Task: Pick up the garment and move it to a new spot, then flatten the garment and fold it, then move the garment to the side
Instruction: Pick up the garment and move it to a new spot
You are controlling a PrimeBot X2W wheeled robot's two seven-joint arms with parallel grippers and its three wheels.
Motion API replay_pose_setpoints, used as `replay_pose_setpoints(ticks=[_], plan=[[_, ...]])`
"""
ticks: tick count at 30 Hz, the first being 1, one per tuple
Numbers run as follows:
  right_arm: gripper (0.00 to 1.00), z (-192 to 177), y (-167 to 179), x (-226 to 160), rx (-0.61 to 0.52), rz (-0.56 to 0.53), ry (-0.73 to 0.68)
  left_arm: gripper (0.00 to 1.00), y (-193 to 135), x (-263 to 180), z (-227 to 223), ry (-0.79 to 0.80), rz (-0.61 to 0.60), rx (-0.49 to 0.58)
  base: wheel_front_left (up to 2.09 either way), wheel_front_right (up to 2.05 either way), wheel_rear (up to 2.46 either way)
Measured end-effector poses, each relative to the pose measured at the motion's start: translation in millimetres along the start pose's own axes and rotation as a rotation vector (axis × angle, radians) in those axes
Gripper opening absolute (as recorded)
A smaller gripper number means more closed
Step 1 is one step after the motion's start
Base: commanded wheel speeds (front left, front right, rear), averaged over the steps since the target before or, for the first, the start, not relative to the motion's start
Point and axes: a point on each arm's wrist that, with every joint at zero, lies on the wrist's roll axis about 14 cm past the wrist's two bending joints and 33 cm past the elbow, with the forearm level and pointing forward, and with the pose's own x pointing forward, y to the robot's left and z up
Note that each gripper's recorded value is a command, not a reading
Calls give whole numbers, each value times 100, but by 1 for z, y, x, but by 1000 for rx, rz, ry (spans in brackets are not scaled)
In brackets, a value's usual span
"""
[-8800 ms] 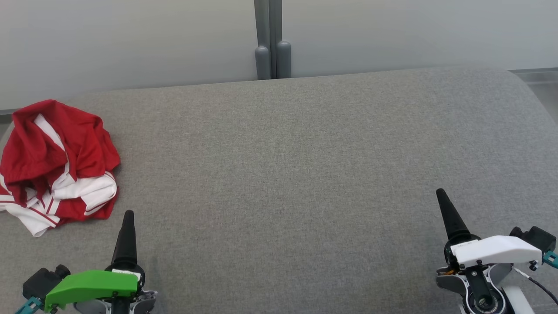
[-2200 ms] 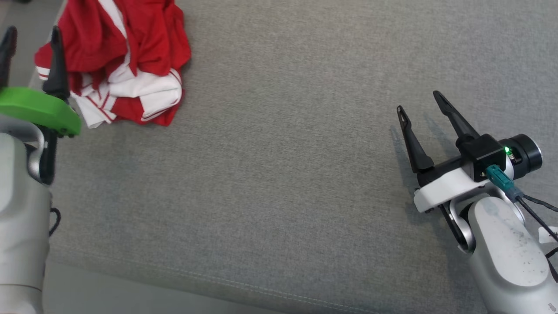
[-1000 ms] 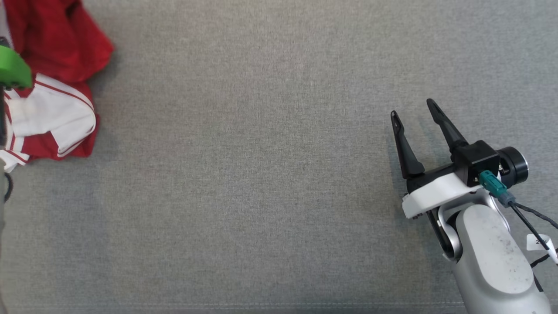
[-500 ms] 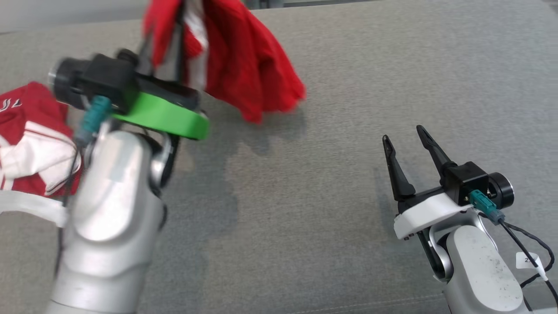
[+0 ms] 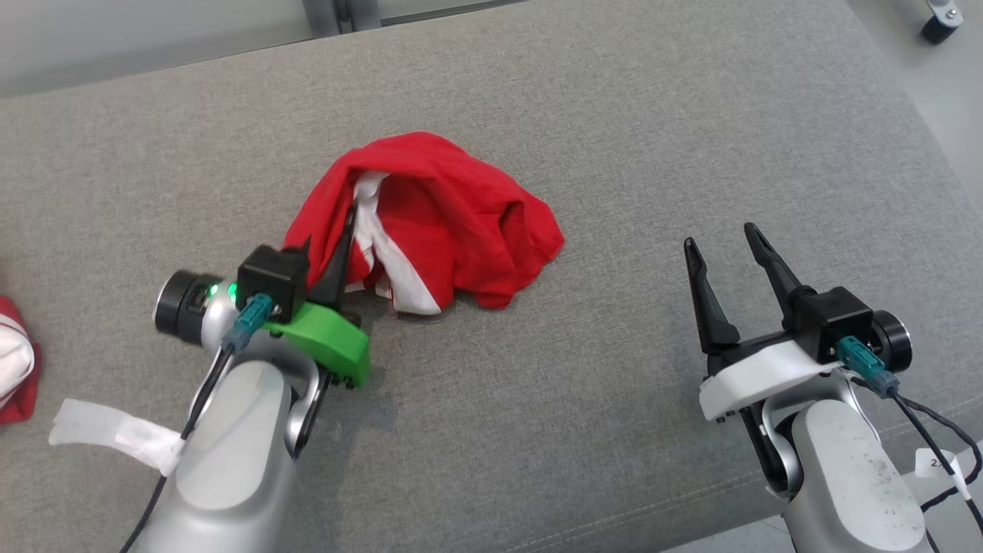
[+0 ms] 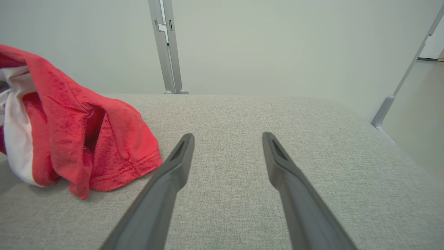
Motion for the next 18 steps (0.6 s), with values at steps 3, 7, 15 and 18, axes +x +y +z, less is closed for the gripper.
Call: replay_pose_setpoints(ticks=[3, 7, 15, 18], plan=[[100, -2, -6, -5, 0, -21, 8, 0, 8, -17, -40, 118, 27, 4, 0, 0, 0], [100, -2, -5, -6, 5, -19, 8, 100, 22, -38, -65, 201, 83, -9, 0, 0, 0], [100, 9, 8, -4, 14, 16, -22, 100, 42, -71, -63, 192, 210, -59, 0, 0, 0], [100, 11, 13, -8, 18, 26, -28, 100, 46, -84, -53, 158, 252, -65, 0, 0, 0]])
